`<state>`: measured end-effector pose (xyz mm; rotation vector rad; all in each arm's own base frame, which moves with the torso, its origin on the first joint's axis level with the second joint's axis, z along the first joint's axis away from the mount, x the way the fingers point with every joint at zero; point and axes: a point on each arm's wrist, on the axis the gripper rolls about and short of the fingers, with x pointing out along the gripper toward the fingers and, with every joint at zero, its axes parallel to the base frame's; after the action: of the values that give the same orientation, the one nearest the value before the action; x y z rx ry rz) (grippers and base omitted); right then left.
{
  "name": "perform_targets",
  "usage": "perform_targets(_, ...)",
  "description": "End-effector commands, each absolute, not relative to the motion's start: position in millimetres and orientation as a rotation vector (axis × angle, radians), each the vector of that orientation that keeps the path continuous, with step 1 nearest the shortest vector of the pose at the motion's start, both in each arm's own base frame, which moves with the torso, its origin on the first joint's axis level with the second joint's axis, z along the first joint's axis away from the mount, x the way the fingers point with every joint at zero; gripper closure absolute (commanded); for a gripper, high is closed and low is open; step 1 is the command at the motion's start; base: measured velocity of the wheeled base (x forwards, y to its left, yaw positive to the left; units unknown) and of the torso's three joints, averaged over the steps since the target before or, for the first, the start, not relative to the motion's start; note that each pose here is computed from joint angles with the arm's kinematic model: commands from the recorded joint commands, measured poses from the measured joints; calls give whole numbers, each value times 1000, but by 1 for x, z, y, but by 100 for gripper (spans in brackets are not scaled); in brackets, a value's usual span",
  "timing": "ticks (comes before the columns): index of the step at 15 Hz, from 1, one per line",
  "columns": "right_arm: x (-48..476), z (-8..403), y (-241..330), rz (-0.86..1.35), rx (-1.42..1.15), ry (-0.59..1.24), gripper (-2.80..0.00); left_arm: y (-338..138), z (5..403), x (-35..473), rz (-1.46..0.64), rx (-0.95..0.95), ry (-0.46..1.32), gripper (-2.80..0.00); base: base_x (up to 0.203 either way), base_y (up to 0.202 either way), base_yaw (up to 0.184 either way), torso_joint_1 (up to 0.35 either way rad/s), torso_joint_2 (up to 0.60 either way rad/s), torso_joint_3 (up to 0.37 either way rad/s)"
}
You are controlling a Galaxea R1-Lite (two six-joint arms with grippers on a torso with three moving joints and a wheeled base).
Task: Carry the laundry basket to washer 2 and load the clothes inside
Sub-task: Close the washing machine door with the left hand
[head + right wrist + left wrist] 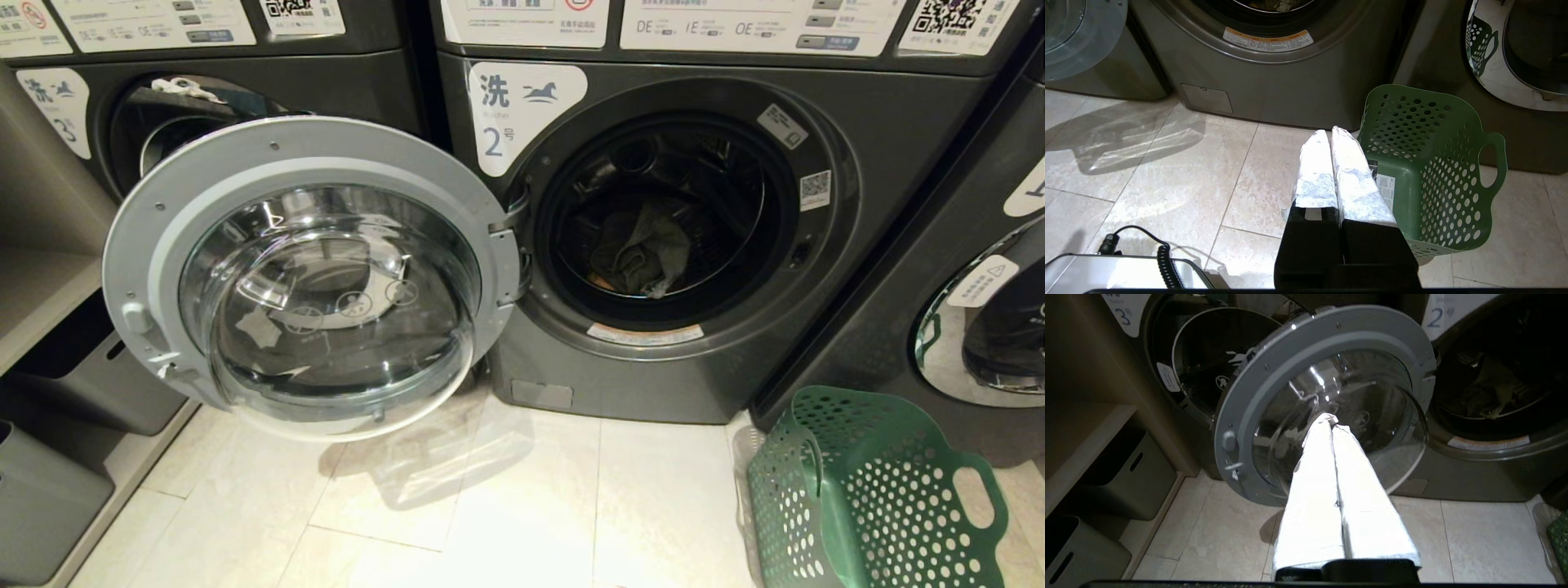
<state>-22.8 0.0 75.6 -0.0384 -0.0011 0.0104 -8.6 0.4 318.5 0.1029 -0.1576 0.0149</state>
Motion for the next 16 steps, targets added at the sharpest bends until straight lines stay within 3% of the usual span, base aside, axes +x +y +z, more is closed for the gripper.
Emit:
perform_targets(1,-23,76,0,11,-40,0,0,0,370,83,29,95,-48,0,0,0,0,0,0,0)
perform_targets(4,-23,76,0,11,-37,0,0,10,402,151,133,83,-33,0,0,0,0,0,0,0)
perform_targets(9,-23,76,0,9,-31,1,0,67,387,243,344,-22,53,0,0,0,0,0,0,0)
perform_targets(16,-23,76,0,8,-31,1,0,115,362,339,331,-131,35,0,0,0,0,0,0,0)
